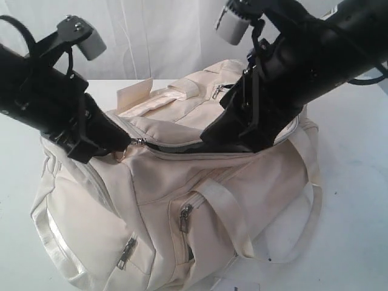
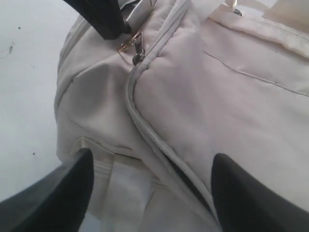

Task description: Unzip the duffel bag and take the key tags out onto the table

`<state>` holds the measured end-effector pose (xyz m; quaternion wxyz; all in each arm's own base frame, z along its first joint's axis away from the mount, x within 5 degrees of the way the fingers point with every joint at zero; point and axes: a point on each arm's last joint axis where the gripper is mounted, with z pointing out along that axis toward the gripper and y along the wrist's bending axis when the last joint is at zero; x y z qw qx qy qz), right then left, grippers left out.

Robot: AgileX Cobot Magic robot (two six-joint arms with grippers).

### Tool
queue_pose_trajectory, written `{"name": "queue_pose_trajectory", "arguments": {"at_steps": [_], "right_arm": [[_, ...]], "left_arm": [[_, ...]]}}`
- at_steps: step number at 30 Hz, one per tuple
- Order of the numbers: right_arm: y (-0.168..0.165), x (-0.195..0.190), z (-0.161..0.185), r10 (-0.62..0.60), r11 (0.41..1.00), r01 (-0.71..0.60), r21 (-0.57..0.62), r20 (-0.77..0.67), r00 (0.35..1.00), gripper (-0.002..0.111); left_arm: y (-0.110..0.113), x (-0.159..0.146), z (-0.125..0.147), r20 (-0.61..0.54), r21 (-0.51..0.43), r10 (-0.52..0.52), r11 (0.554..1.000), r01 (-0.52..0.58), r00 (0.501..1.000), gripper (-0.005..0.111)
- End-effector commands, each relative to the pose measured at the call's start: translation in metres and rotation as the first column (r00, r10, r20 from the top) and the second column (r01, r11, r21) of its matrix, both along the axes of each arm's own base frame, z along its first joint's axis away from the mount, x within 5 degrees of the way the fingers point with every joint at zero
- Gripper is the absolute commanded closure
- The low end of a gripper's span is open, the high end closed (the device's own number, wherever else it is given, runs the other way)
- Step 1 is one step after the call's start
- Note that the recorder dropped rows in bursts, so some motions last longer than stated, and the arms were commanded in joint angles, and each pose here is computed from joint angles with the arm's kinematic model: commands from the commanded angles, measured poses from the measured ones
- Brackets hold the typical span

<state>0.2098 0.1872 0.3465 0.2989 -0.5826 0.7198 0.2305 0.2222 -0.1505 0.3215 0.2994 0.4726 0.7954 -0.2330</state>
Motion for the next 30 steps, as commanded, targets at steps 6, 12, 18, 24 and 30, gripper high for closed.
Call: {"name": "queue_pose_trajectory", "arguments": {"at_steps": [6, 12, 18, 24, 30], "right_arm": [[0.017, 0.005, -0.021, 0.062, 0.998, -0.060, -0.023, 0.106, 0.992, 0.043], [0.019, 0.009, -0.021, 0.036, 0.999, -0.035, -0.007, 0.138, 0.990, 0.043], [0.021, 0.010, -0.024, 0.064, 0.998, -0.061, -0.020, 0.152, 0.986, 0.043], [0.034, 0.010, -0.036, 0.104, 0.994, -0.099, -0.040, 0.134, 0.985, 0.040], [0.043, 0.015, -0.045, 0.094, 0.995, -0.088, -0.043, 0.143, 0.985, 0.040]], "left_arm": [[0.023, 0.028, 0.021, -0.038, -0.223, -0.109, 0.970, 0.097, 0.993, 0.107], [0.022, 0.027, 0.020, 0.039, -0.194, -0.189, 0.962, 0.193, 0.981, 0.086], [0.021, 0.033, 0.011, 0.009, -0.185, -0.193, 0.964, 0.191, 0.981, 0.047], [0.018, 0.045, -0.009, -0.044, -0.179, -0.234, 0.958, 0.223, 0.971, 0.046], [0.019, 0.047, -0.018, -0.062, -0.130, -0.244, 0.963, 0.235, 0.968, 0.049]]}}
